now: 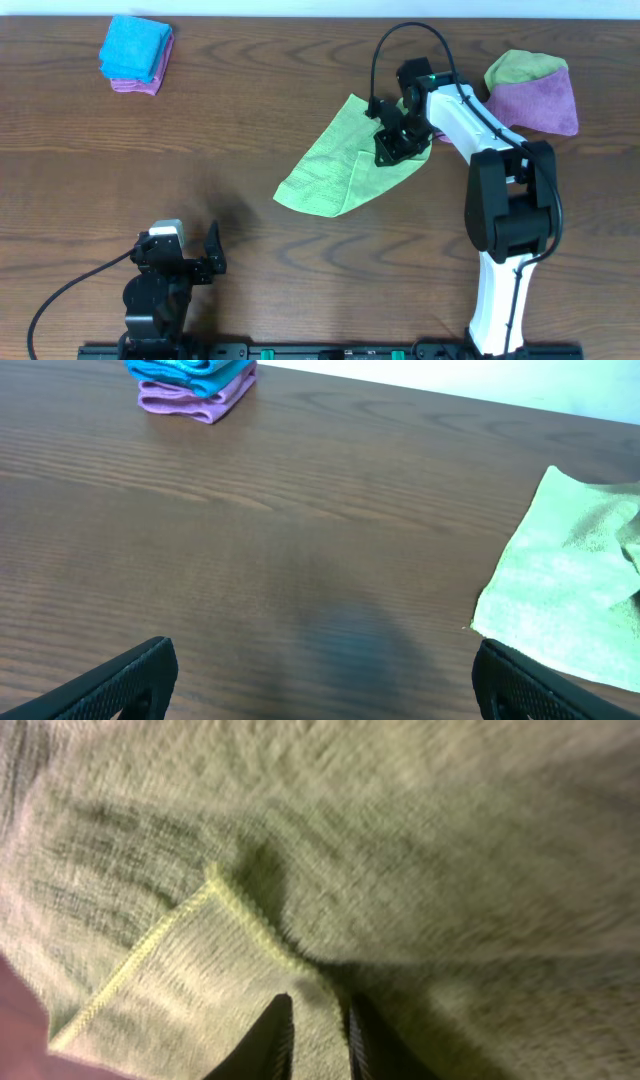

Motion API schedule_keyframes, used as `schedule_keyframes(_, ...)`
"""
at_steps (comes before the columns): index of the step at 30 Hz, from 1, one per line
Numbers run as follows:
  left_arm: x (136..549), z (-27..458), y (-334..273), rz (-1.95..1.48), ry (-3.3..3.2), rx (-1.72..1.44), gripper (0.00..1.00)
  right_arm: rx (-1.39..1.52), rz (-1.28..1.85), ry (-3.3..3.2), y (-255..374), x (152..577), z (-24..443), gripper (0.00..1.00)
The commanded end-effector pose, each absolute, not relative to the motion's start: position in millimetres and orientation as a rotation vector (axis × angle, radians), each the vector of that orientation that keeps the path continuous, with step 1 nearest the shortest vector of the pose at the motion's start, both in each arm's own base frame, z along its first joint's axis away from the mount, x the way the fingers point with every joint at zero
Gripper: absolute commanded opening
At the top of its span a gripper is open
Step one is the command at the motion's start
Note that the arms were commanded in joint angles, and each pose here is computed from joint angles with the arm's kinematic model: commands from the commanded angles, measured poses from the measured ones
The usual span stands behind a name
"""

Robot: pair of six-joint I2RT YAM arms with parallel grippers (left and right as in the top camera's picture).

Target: Fold the cloth

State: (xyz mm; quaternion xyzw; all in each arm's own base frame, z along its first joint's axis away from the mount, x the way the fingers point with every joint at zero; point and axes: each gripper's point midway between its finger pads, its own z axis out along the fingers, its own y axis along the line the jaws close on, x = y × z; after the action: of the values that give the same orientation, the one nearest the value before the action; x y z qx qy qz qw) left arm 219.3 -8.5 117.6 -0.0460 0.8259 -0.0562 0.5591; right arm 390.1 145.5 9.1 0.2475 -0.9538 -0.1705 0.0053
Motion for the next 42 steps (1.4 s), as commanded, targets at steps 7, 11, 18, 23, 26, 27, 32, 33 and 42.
schedule_keyframes(7, 218.7, 108.7, -8.4, -0.128, 1.967, -0.104, 0.95, 0.725, -0.549, -2.838, 142.4, 354.1, 10.2, 0.01)
schedule_keyframes(11, 218.7, 108.7, -8.5, -0.129, 1.966, -0.104, 0.95, 0.685, -0.541, -2.765, 138.8, 335.2, 17.8, 0.02)
schedule_keyframes(18, 218.7, 108.7, -8.5, -0.129, 1.967, -0.104, 0.95, 0.7, -0.51, -2.822, 134.5, 331.9, 56.5, 0.02)
schedule_keyframes(23, 218.7, 108.7, -8.5, -0.129, 1.966, -0.104, 0.95, 0.737, -0.407, -2.999, 124.8, 348.2, 93.3, 0.02)
schedule_keyframes(26, 218.7, 108.7, -8.5, -0.129, 1.966, -0.104, 0.95, 0.765, -0.4, -3.061, 121.8, 341.1, 102.0, 0.02)
schedule_keyframes(27, 218.7, 108.7, -8.5, -0.129, 1.967, -0.104, 0.95, 0.764, -0.395, -3.058, 119.4, 333.0, 98.2, 0.01)
schedule_keyframes(32, 218.7, 108.7, -8.4, -0.129, 1.966, -0.104, 0.95, 0.643, -0.339, -2.886, 98.1, 256.5, 43.9, 0.24)
schedule_keyframes(33, 218.7, 108.7, -8.5, -0.129, 1.967, -0.104, 0.95, 0.603, -0.334, -2.872, 96.6, 249.5, 39.0, 0.25)
schedule_keyframes(42, 218.7, 108.7, -8.5, -0.129, 1.966, -0.104, 0.95, 0.468, -0.36, -3.114, 108.7, 305.9, 39.9, 0.02)
